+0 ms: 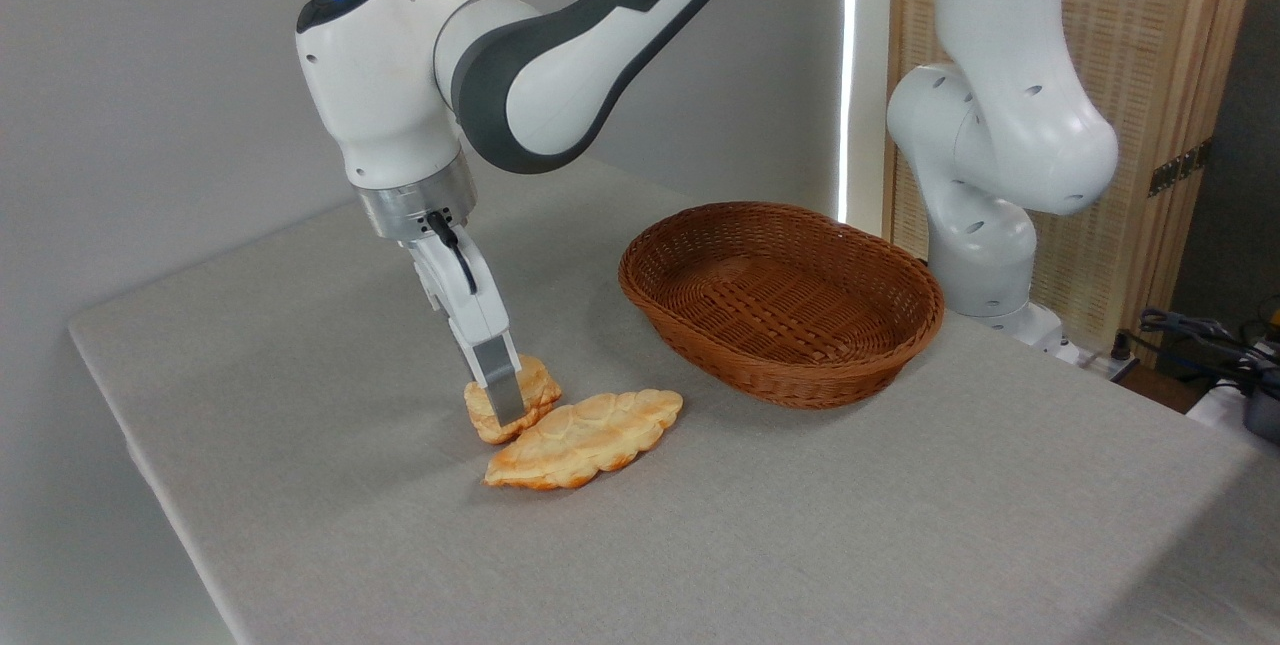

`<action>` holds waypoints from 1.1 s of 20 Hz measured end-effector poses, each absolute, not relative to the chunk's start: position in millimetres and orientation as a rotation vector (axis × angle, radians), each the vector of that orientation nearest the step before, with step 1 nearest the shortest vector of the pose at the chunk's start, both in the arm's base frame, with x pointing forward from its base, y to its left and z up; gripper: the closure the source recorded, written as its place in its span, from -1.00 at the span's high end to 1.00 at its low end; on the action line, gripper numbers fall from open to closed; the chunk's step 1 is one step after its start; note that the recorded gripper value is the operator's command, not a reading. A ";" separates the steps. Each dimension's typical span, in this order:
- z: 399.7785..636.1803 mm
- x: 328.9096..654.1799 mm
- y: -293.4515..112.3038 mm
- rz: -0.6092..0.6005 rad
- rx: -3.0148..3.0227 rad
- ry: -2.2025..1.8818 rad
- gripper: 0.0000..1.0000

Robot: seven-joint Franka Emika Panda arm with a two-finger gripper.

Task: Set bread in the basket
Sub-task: 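Lift the gripped roll up off the table, then carry the roll over the wicker basket and lower it inside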

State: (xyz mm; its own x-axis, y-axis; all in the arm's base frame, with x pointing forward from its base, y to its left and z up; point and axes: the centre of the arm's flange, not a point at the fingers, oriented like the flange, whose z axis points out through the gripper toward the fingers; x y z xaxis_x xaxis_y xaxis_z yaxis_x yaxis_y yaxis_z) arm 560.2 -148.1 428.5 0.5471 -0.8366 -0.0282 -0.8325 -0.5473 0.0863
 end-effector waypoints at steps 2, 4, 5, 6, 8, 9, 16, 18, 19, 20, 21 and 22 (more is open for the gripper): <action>429.1 560.2 -147.9 -0.100 2.708 -1.462 0.18; 431.4 560.4 -147.8 -0.094 2.710 -1.462 0.18; 434.8 560.6 -147.8 -0.084 2.712 -1.464 0.19; 437.3 560.6 -147.8 -0.077 2.713 -1.464 0.19; 445.6 559.9 -147.4 -0.055 2.718 -1.464 0.24; 451.9 558.9 -147.0 -0.040 2.726 -1.458 0.26; 497.1 538.1 -144.9 -0.019 2.775 -1.386 0.26; 508.2 529.9 -146.2 -0.030 2.793 -1.352 0.28; 511.9 527.3 -147.0 -0.031 2.802 -1.337 0.30; 517.5 522.8 -148.6 -0.035 2.816 -1.308 0.30; 520.4 520.0 -149.6 -0.041 2.823 -1.294 0.30; 524.0 514.4 -150.6 -0.067 2.835 -1.265 0.30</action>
State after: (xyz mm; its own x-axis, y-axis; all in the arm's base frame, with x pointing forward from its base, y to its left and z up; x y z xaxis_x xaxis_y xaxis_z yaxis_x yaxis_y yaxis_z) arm 514.4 -150.6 524.0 0.6674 -0.7443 -0.0247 -0.7427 -0.6677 0.0508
